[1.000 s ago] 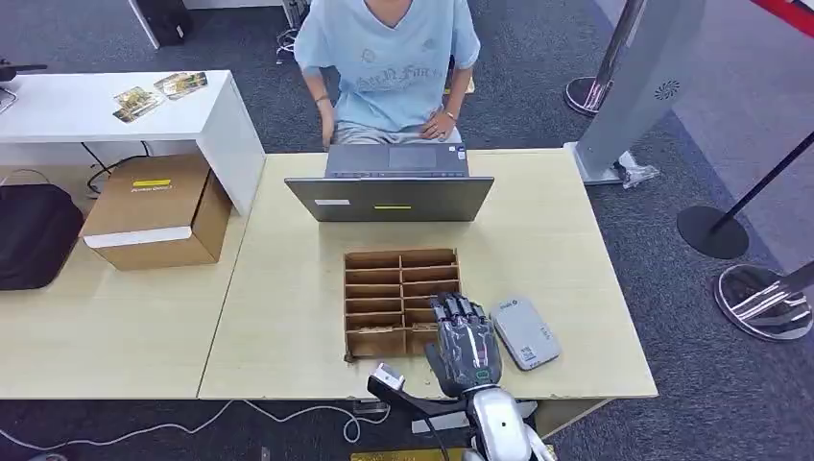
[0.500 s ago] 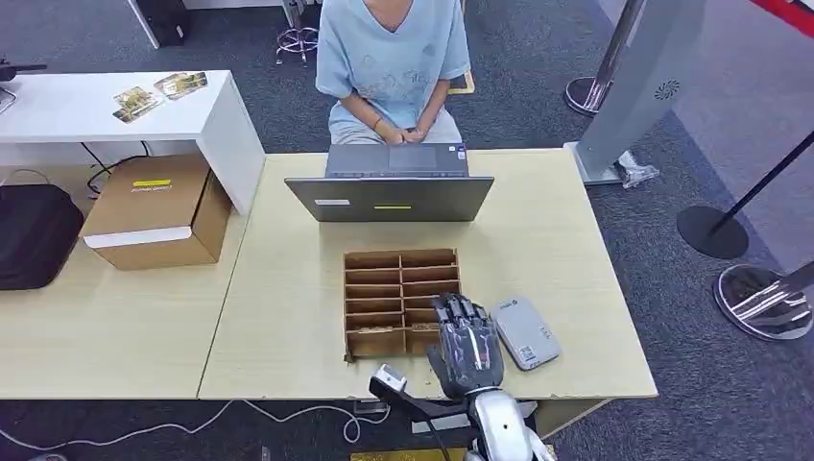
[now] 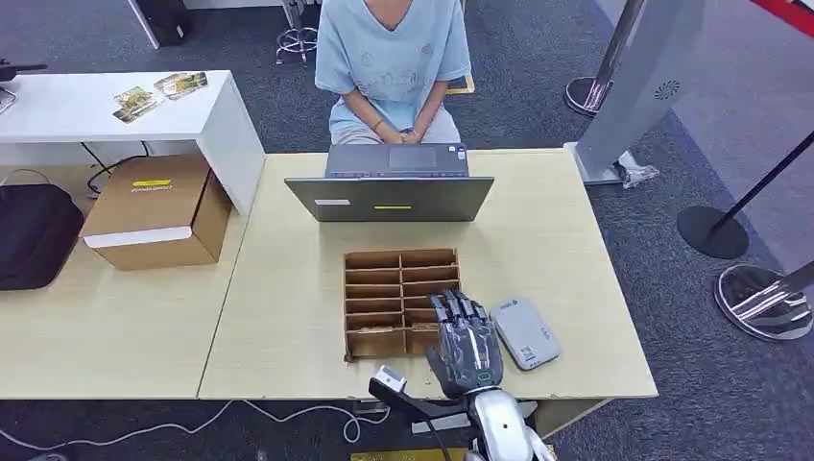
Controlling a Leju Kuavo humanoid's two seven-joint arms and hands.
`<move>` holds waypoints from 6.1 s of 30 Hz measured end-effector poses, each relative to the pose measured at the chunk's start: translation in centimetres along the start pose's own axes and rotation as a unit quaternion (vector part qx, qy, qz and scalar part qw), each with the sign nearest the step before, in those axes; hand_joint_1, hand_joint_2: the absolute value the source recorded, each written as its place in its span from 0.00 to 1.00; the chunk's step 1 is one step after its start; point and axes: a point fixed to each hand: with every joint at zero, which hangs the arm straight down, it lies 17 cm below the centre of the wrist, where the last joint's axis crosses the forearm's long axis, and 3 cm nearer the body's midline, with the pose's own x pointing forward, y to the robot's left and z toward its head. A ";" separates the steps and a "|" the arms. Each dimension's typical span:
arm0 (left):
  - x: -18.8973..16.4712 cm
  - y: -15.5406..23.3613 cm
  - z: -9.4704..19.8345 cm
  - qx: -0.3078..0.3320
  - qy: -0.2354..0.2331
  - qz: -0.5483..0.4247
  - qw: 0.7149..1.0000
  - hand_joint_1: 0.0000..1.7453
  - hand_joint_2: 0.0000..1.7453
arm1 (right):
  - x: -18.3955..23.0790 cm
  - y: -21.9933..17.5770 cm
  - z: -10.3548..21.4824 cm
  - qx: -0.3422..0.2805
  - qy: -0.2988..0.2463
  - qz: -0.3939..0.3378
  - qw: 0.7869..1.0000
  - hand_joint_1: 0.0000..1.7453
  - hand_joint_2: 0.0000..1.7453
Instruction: Pass the card to the sensor for recognition and then transmit it.
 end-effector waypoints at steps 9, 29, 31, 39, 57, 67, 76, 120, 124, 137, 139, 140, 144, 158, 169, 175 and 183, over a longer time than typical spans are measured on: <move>0.0 0.0 0.0 0.001 0.001 0.007 1.000 0.00 0.00 | 0.0 -0.2 -0.2 -0.002 -0.001 -0.001 1.000 0.25 1.00; 0.0 -0.4 0.1 -0.002 0.002 0.006 1.000 0.00 0.00 | -0.7 -0.1 -0.1 -0.002 0.010 -0.003 1.000 0.31 1.00; 0.0 -0.4 0.1 -0.002 0.003 0.007 1.000 0.00 0.00 | -0.7 -0.1 -0.1 -0.003 0.009 -0.002 1.000 0.31 1.00; 0.3 -0.2 0.0 -0.008 0.001 0.013 1.000 0.00 0.00 | -0.5 -0.3 -0.2 -0.004 0.008 -0.004 1.000 0.32 1.00; 0.3 -0.3 0.0 -0.013 0.007 0.032 0.999 0.00 0.00 | -0.1 -0.4 -0.5 -0.005 0.006 -0.009 1.000 0.36 1.00; 0.4 0.0 0.0 -0.015 0.011 0.047 0.999 0.00 0.00 | 1.0 -0.7 -1.1 -0.007 -0.008 -0.013 1.000 0.40 1.00; -0.1 0.2 0.0 -0.018 0.014 0.055 0.998 0.00 0.00 | 1.4 -0.7 -1.5 -0.007 -0.014 -0.012 1.000 0.40 1.00; -0.1 0.6 0.1 -0.027 0.003 0.086 0.996 0.00 0.00 | 1.1 0.2 -1.0 0.005 -0.002 -0.008 1.000 0.42 1.00; -0.1 0.5 0.1 -0.029 0.003 0.087 0.996 0.00 0.00 | 0.7 0.3 -0.8 0.007 0.007 -0.009 1.000 0.42 1.00; -0.1 0.2 0.1 -0.032 0.004 0.088 0.996 0.00 0.00 | -0.1 0.5 -0.1 0.008 0.022 -0.010 1.000 0.44 1.00; -0.1 0.2 0.1 -0.033 0.004 0.087 0.996 0.00 0.00 | -0.1 0.5 0.0 0.008 0.022 -0.010 1.000 0.48 1.00; -0.1 0.2 0.1 -0.033 0.004 0.087 0.996 0.00 0.00 | -0.1 0.6 0.0 0.008 0.022 -0.010 1.000 0.47 1.00; 0.0 0.1 0.2 -0.035 0.004 0.090 0.995 0.00 0.00 | -0.1 0.6 0.1 0.007 0.018 -0.010 1.000 0.72 1.00; 0.1 0.2 0.3 -0.040 -0.010 0.098 0.994 0.00 0.00 | 0.1 0.5 0.0 0.004 0.014 -0.010 1.000 0.70 1.00; 0.0 0.0 0.3 -0.046 -0.012 0.092 0.995 0.00 0.00 | -0.2 0.2 0.0 0.002 0.022 -0.011 1.000 0.71 1.00; 0.1 -0.1 0.4 -0.048 -0.022 0.083 0.995 0.00 0.00 | 0.0 -0.2 -0.1 -0.004 0.018 -0.013 1.000 0.79 1.00; 0.6 -0.4 0.6 -0.058 -0.048 0.060 0.995 0.00 0.00 | 0.3 -1.1 -0.5 -0.022 0.011 -0.016 1.000 0.86 1.00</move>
